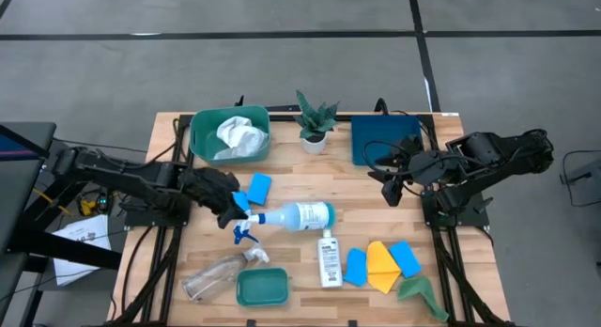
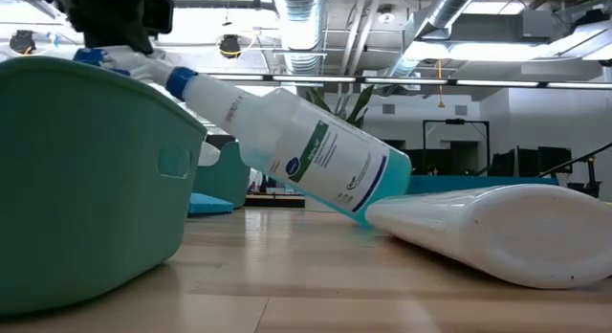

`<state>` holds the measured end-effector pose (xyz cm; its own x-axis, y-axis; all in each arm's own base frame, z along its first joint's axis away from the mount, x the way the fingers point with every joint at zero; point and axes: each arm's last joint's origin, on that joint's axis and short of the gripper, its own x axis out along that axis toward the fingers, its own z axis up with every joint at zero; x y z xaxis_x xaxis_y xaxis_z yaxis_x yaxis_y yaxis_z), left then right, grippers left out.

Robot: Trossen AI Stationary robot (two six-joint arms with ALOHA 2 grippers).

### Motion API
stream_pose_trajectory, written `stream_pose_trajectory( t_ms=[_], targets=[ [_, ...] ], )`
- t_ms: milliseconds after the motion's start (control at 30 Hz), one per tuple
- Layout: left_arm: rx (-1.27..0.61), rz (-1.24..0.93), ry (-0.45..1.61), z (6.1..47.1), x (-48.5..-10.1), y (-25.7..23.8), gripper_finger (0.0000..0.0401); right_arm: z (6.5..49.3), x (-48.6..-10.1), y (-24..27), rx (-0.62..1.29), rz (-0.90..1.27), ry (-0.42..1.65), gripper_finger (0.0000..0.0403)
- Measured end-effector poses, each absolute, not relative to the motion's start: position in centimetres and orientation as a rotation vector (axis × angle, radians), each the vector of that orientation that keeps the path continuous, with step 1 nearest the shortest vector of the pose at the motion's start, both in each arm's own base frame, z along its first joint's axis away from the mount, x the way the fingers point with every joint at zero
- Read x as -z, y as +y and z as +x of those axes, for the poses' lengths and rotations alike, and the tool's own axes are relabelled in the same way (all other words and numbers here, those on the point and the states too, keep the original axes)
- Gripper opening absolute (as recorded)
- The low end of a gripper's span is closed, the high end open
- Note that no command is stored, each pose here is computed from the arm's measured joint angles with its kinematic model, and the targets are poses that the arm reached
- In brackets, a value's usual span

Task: Pick & Place Kitchen Items
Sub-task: Put the white spray bottle into the blue bin

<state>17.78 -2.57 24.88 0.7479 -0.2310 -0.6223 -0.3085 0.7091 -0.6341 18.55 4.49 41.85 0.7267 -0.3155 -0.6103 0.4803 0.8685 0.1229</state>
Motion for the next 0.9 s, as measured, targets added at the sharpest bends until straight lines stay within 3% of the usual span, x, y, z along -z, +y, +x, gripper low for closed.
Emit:
stream_pose_trajectory(
  t_ms=[400, 900],
  targets=[
    [-0.074, -0.613, 0.835, 19.0, -30.8, -1.6, 0.0023, 18.6, -41.9, 4.6, 0.438, 0.280, 0.610, 0.0185],
    [-0.028, -0.472, 1.071, 20.6, -35.3, -1.3, 0.0022, 18.7, -42.1, 4.5, 0.443, 0.254, 0.588, 0.0185]
  ],
)
